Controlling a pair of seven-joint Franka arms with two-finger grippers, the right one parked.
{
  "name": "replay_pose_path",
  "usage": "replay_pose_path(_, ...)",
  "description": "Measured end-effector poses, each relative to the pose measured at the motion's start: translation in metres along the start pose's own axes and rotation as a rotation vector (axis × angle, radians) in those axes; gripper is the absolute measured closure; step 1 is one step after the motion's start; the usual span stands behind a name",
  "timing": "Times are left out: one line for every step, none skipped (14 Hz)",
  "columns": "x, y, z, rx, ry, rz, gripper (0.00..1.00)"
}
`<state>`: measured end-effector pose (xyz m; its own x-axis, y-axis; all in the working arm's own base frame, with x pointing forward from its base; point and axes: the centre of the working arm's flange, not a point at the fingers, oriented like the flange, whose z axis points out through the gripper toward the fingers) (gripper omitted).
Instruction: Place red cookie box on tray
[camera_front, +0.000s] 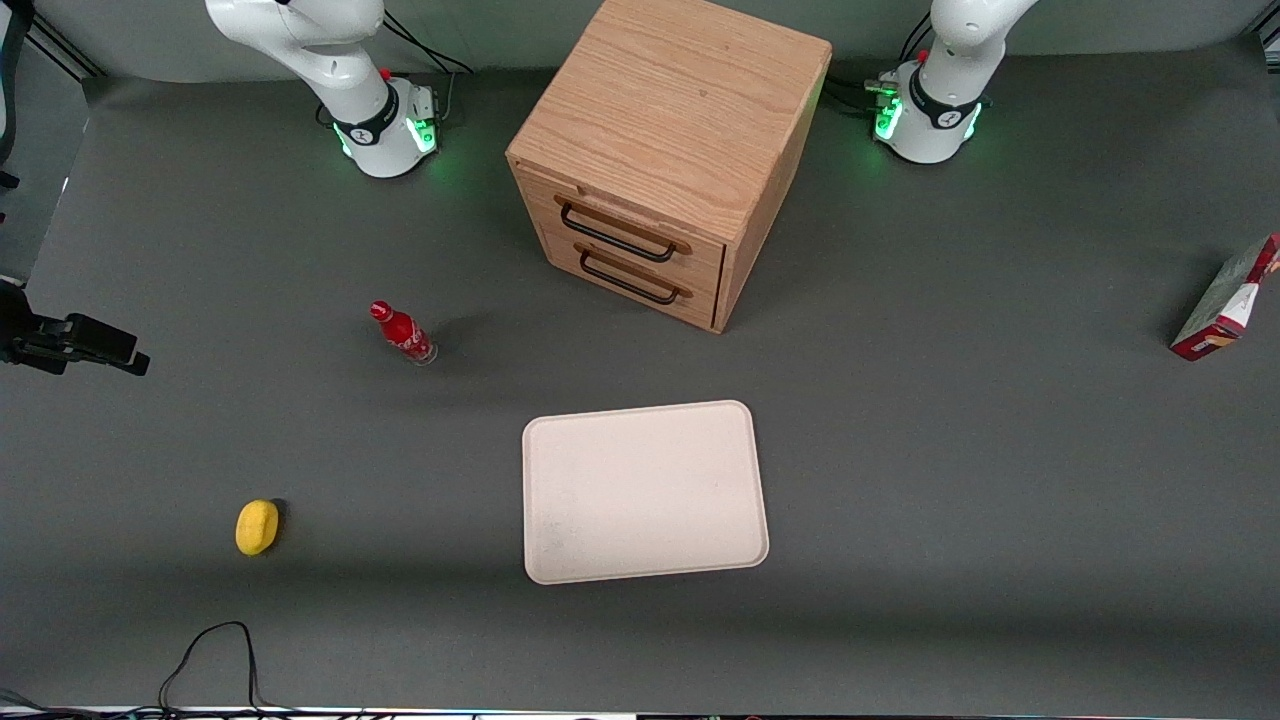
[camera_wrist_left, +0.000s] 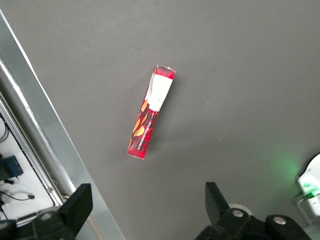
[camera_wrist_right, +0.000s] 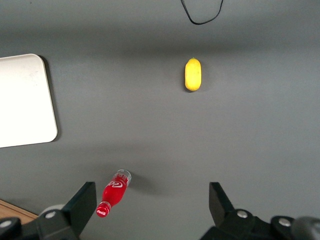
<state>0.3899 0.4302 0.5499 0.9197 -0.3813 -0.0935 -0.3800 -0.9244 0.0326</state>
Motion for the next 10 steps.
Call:
replay_pose_path(0.001,0.002,0.001,0.004,-0.003,0.057,0.00)
replay_pose_path(0.005,0.006,0.000,0.013,-0.010,0.132,0.00)
replay_pose_path(0.009,0.010,0.001,0.022,-0.018,0.212,0.00)
replay_pose_path(0.012,0.014,0.002,0.028,-0.022,0.290,0.00)
replay_pose_path(0.013,0.016,0.004,0.035,-0.022,0.354,0.00)
replay_pose_path(0.015,0.019,0.006,0.042,-0.022,0.401,0.00)
replay_pose_path(0.015,0.022,0.009,0.046,-0.022,0.428,0.00)
replay_pose_path(0.015,0.024,0.015,0.053,-0.022,0.443,0.00)
replay_pose_path(0.015,0.026,0.025,0.060,-0.021,0.451,0.00)
replay_pose_path(0.015,0.027,0.037,0.066,-0.019,0.455,0.00)
